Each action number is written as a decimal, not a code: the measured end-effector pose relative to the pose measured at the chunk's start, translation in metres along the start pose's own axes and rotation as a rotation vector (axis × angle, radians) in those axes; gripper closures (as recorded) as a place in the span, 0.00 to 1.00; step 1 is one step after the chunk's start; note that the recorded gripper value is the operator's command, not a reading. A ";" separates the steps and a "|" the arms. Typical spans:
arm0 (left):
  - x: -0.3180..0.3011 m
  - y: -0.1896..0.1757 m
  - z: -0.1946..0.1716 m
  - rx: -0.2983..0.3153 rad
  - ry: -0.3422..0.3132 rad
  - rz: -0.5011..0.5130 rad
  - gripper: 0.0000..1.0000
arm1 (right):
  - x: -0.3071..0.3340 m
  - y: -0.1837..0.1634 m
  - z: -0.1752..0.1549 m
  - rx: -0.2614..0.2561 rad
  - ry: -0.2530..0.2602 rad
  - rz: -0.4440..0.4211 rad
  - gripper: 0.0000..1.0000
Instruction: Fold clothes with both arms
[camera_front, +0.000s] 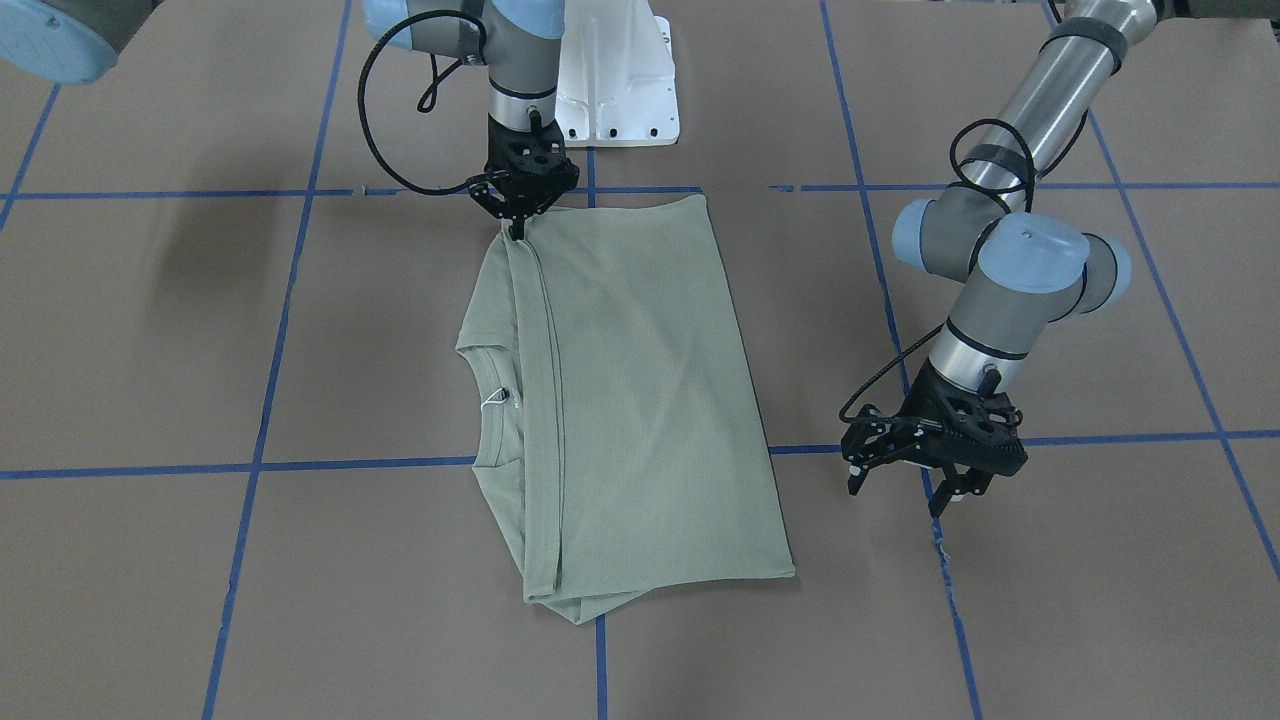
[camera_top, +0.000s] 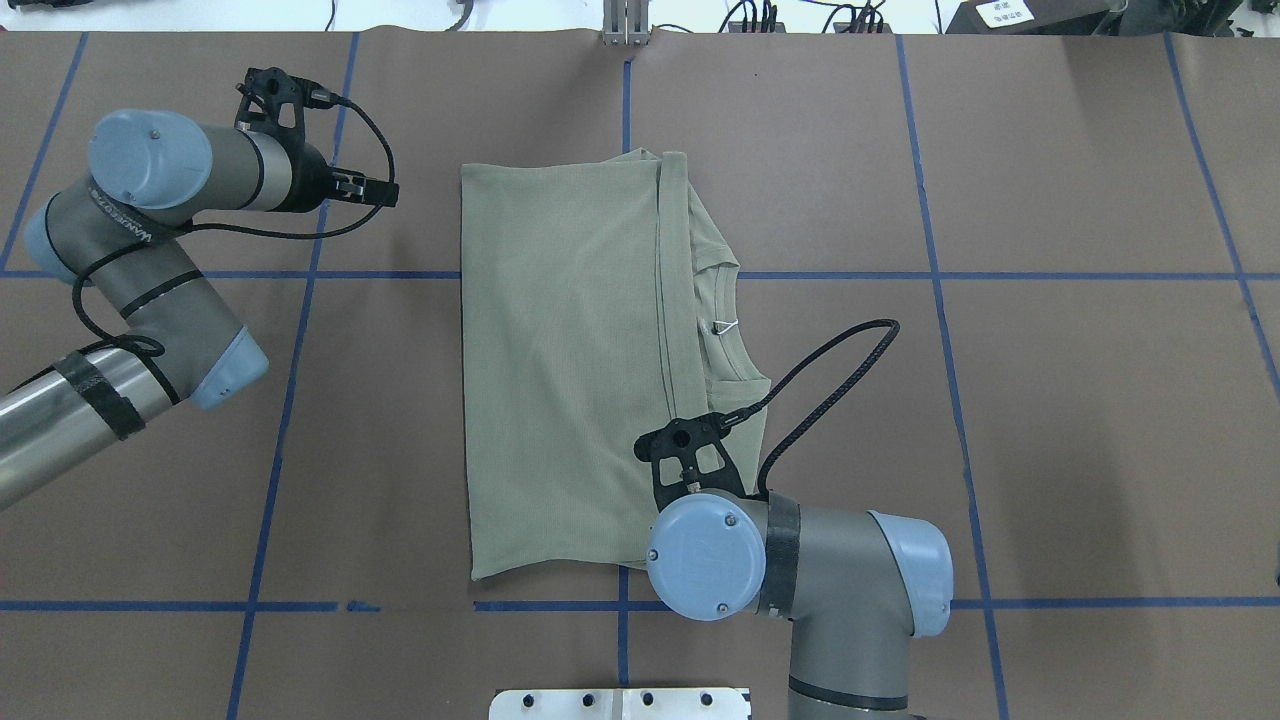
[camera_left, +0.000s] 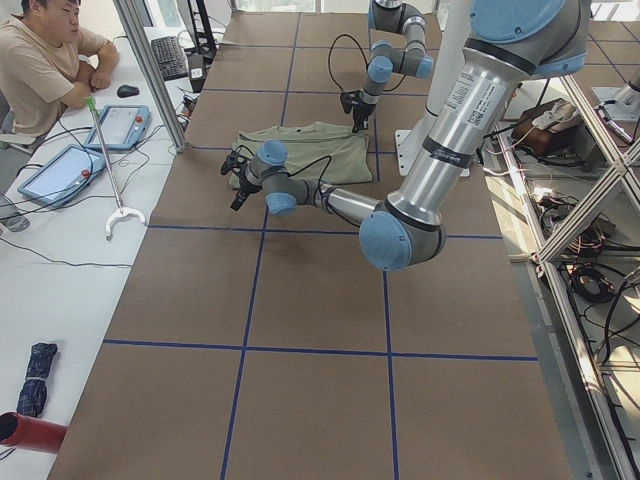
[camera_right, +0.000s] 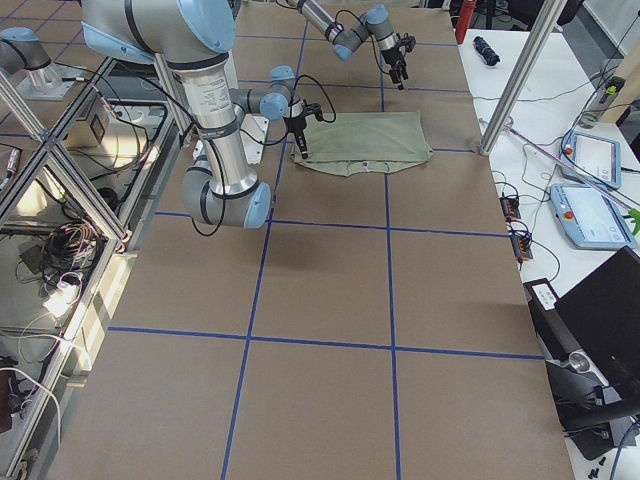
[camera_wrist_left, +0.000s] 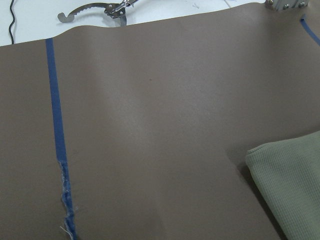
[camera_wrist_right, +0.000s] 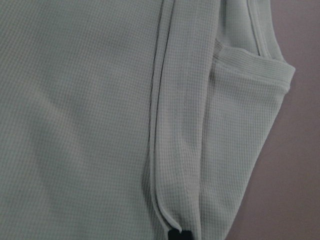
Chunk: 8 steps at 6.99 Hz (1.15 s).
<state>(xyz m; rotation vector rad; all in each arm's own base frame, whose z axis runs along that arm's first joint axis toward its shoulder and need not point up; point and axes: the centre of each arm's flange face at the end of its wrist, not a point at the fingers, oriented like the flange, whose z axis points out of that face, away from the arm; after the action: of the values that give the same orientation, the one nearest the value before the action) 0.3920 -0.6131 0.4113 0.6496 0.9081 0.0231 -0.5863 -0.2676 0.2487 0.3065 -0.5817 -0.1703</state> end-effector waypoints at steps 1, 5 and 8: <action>0.001 0.001 0.000 0.000 0.002 -0.014 0.00 | 0.014 -0.001 -0.002 0.004 0.004 0.011 1.00; 0.005 0.003 0.000 0.000 0.010 -0.029 0.00 | 0.052 0.036 0.010 -0.014 0.031 0.242 0.00; 0.000 0.013 -0.001 0.010 0.030 -0.022 0.00 | 0.051 0.026 -0.001 0.010 -0.019 0.329 0.00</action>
<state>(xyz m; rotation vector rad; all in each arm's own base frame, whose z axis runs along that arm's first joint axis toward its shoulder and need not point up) 0.3945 -0.6020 0.4177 0.6498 0.9447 0.0087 -0.5419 -0.2558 0.2830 0.2149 -0.6436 0.1467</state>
